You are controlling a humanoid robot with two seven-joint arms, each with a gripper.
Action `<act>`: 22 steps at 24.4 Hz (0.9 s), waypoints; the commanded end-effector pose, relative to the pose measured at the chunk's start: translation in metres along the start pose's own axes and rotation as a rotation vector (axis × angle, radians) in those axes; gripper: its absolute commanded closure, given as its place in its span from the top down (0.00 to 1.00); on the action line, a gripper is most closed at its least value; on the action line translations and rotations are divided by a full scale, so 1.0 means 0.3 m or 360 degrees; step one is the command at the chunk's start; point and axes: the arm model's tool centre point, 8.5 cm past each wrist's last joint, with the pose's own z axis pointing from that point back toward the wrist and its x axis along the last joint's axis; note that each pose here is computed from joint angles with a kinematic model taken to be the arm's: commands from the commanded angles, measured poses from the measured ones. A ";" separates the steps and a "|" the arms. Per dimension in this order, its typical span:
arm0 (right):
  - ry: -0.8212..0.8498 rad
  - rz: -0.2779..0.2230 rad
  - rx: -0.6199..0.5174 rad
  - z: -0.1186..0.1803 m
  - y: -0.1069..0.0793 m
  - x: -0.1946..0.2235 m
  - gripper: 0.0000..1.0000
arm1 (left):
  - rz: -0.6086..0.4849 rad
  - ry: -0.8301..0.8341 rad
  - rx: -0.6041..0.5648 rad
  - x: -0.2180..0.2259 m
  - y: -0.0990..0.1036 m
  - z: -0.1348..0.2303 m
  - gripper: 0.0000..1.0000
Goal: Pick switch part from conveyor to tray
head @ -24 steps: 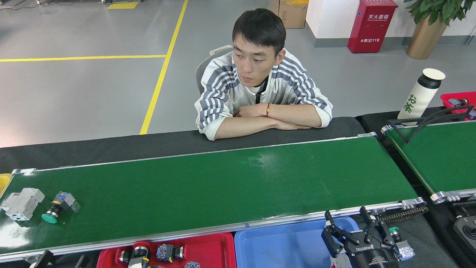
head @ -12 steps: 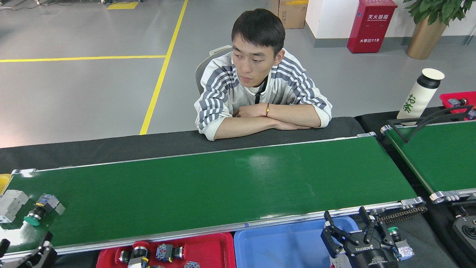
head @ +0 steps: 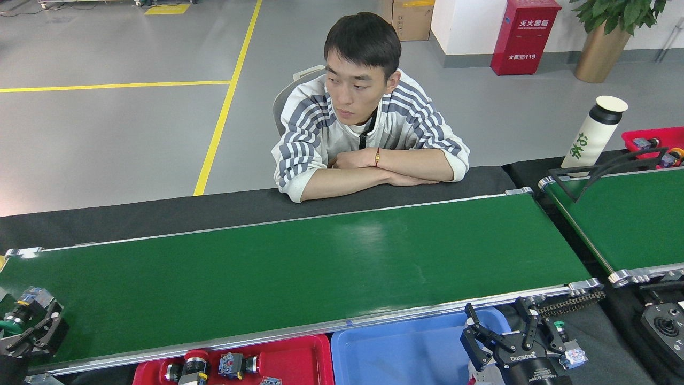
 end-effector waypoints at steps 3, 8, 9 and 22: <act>-0.0011 0.0020 -0.0027 -0.004 -0.021 -0.006 0.99 | -0.0026 -0.0031 0.0064 -0.043 0.052 -0.006 0.04; -0.0031 0.0017 -0.0029 -0.005 -0.022 0.000 0.99 | -0.0011 -0.0060 0.0085 -0.042 0.056 -0.003 0.03; -0.0039 0.0015 -0.0032 -0.007 -0.024 0.003 0.99 | 0.0004 -0.0075 0.0097 -0.034 0.055 0.000 0.03; -0.0038 0.0000 -0.0044 -0.016 -0.032 0.006 0.99 | -0.0098 -0.1103 0.0547 0.422 0.183 0.446 0.06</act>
